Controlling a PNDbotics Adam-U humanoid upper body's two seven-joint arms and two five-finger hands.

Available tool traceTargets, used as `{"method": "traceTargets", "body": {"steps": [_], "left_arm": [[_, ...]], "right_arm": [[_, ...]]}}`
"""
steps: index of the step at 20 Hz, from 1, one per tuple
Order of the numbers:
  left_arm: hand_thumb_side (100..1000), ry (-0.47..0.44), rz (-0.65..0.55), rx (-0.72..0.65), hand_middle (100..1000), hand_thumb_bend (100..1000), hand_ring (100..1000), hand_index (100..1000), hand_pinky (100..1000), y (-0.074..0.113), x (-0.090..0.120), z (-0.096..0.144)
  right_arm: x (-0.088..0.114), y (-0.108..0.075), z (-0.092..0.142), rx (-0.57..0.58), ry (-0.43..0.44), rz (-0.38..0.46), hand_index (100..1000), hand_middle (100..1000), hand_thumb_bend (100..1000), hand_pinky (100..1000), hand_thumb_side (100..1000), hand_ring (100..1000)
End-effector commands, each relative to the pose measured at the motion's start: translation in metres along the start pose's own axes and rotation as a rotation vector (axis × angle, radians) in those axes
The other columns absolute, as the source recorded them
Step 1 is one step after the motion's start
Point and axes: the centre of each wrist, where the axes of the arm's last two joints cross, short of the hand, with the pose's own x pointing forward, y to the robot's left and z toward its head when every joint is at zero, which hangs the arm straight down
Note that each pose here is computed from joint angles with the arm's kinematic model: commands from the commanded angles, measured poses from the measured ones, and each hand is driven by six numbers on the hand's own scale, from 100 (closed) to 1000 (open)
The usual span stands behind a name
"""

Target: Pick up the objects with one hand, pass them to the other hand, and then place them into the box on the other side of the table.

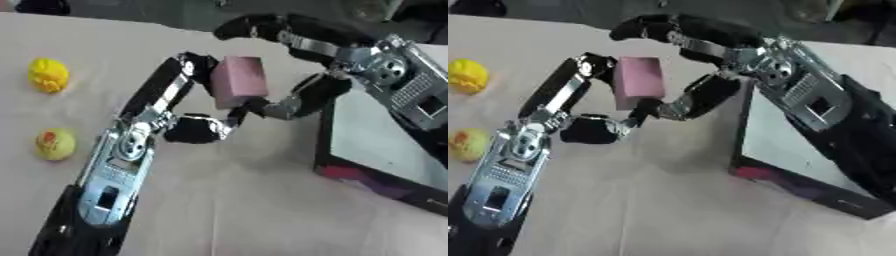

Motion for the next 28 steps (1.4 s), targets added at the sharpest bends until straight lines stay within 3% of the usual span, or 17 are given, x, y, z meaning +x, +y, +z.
{"method": "traceTargets", "body": {"steps": [1, 7, 15, 24, 28], "left_arm": [[214, -0.054, -0.002, 0.009, 397, 100, 549, 479, 731, 0.0036, 0.0131, -0.0055], [216, -0.059, 0.001, 0.013, 397, 100, 549, 482, 731, 0.0034, 0.0130, -0.0053], [221, -0.064, 0.004, 0.017, 397, 100, 551, 484, 734, 0.0020, 0.0130, -0.0050], [223, -0.059, 0.011, 0.023, 400, 100, 552, 488, 735, 0.0002, 0.0121, -0.0048], [231, -0.042, 0.010, 0.041, 407, 100, 554, 497, 737, -0.0002, 0.0107, -0.0046]], "right_arm": [[0.0037, -0.0055, 0.0003, 0.000, 0.000, 0.031, 950, 903, 267, 941, 380, 1000], [0.0034, -0.0048, 0.0007, -0.019, 0.025, 0.021, 827, 743, 250, 935, 353, 1000], [0.0033, -0.0024, 0.0005, -0.034, 0.041, -0.006, 765, 663, 198, 932, 312, 1000], [0.0032, -0.0013, 0.0005, -0.068, 0.042, -0.049, 676, 583, 148, 905, 143, 1000], [0.0032, -0.0015, 0.0005, -0.089, 0.040, -0.074, 656, 568, 106, 892, 109, 977]]}}
